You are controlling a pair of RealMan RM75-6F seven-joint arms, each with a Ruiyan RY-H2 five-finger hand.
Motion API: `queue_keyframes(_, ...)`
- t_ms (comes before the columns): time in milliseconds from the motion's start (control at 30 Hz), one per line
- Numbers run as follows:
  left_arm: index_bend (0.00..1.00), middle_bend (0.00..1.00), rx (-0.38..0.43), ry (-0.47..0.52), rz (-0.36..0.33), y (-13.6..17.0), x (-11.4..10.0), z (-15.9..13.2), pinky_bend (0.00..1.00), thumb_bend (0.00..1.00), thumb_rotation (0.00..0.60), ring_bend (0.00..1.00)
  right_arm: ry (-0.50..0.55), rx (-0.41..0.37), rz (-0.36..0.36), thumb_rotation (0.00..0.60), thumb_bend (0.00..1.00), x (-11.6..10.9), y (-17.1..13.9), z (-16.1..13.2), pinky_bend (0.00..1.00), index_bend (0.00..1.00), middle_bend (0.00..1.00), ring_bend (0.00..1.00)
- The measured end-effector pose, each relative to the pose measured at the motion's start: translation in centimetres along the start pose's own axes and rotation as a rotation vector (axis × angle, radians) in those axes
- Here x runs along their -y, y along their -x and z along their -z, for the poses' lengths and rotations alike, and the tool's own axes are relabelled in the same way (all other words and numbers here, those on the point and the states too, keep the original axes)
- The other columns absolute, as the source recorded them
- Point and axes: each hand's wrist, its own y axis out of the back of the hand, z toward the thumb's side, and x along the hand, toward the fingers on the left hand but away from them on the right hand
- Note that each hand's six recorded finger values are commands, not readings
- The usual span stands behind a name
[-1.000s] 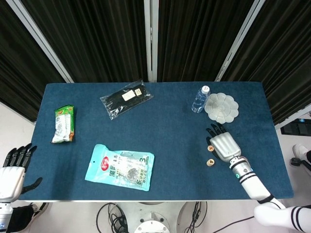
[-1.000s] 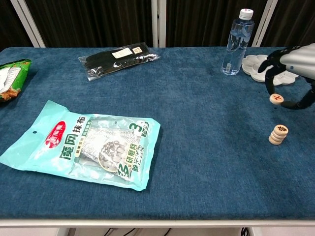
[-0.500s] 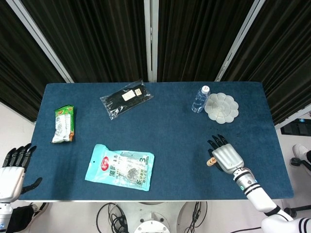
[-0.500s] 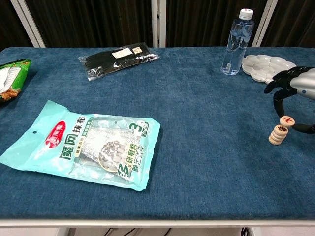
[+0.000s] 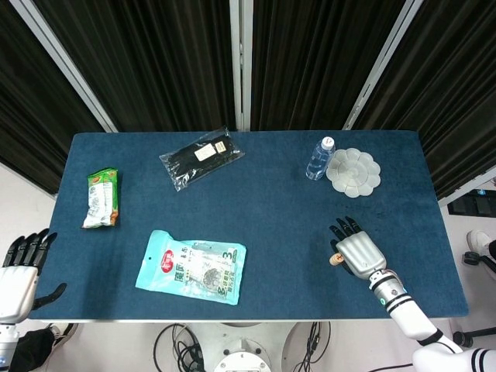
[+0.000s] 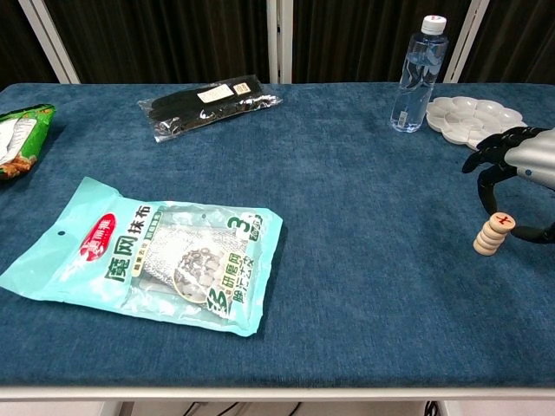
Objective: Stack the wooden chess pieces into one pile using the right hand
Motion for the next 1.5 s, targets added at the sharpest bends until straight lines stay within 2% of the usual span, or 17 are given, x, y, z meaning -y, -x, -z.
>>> queue_keyframes(967, 0.04, 0.0, 0.009, 0.025, -0.001, 0.14, -0.25, -0.14, 0.0, 0.19, 0.6, 0.0, -0.018, -0.007, 0.005, 0.6, 0.3, 0.16, 0.03, -0.37, 0.0, 0.47, 0.13, 0.0)
queue_keyframes(1500, 0.04, 0.0, 0.011, 0.026, -0.002, 0.13, -0.29, -0.17, 0.0, 0.19, 0.6, 0.0, -0.025, -0.007, -0.012, 0.6, 0.28, 0.25, -0.12, -0.23, 0.0, 0.39, 0.11, 0.0)
